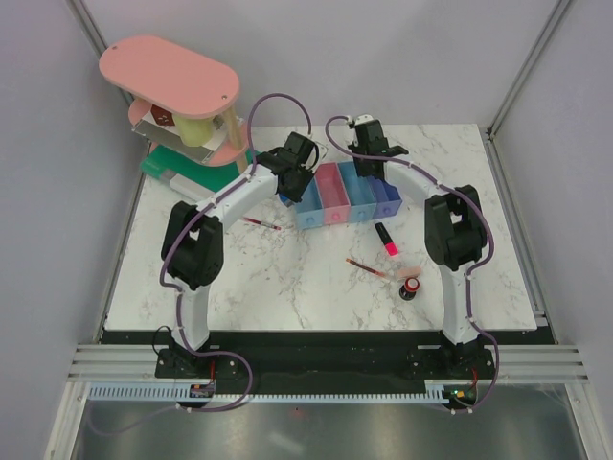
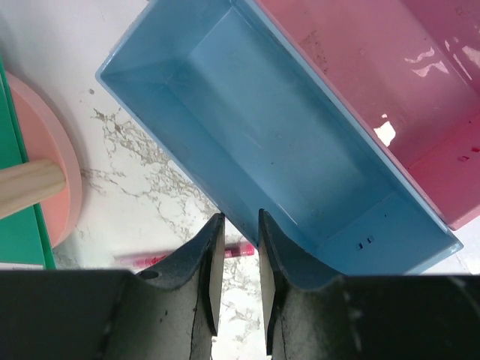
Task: Sort the stationery into containers
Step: Move the storage box to the center of the board.
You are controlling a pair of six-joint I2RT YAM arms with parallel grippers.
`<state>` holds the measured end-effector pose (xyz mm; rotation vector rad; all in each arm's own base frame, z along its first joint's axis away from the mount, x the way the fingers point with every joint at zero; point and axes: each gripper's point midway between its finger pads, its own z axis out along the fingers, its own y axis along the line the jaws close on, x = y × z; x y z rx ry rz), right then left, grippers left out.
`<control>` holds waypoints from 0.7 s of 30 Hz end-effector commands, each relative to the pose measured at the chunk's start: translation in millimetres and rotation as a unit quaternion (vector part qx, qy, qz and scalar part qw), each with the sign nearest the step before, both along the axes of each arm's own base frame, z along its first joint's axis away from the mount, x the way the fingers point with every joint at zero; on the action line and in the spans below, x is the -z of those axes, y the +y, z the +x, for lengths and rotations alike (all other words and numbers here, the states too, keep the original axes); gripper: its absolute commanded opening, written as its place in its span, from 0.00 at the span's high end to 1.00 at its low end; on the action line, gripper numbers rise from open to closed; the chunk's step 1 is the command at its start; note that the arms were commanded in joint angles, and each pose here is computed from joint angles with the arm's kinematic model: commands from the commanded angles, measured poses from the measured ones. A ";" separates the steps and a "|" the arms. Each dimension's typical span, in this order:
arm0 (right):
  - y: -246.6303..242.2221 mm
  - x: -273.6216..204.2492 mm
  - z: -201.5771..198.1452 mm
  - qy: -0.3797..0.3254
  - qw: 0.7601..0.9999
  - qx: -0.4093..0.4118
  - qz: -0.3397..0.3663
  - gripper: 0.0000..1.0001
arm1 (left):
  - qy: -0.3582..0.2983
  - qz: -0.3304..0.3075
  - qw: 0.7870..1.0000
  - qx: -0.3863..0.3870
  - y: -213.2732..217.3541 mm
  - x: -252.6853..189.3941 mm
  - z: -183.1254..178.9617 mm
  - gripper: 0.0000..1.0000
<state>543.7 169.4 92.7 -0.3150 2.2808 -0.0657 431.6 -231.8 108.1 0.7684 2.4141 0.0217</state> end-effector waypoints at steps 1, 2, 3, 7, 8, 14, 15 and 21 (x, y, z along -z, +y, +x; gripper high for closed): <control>-21.0 23.3 3.4 0.022 0.999 0.015 -0.030 1.00 | -0.015 -0.001 1.000 0.018 -9.7 0.9 13.7 0.69; -19.5 24.3 2.2 0.025 0.999 0.011 -0.027 1.00 | -0.014 -0.008 1.000 0.019 -12.6 0.1 14.6 0.69; -19.4 24.1 2.4 0.026 0.999 0.010 -0.025 1.00 | -0.020 -0.014 1.000 0.019 -15.9 -5.5 18.2 0.69; -16.0 24.8 -1.3 0.034 0.999 0.002 -0.018 0.89 | -0.032 -0.025 0.999 0.013 -23.4 -14.1 28.4 0.66; -14.6 23.2 -2.8 0.035 0.999 -0.002 -0.016 0.87 | -0.032 -0.024 0.999 0.012 -24.3 -12.4 30.7 0.66; -5.0 17.3 -7.9 0.038 0.999 -0.022 0.005 0.75 | -0.042 -0.037 0.998 0.015 -38.1 -24.1 39.0 0.63; -2.0 16.3 -9.1 0.037 0.999 -0.025 0.006 0.75 | -0.043 -0.040 0.998 0.018 -42.6 -24.8 39.8 0.63; -5.1 16.3 -6.1 0.032 0.999 -0.016 -0.007 0.77 | -0.049 -0.049 0.997 0.038 -67.7 -27.9 45.2 0.62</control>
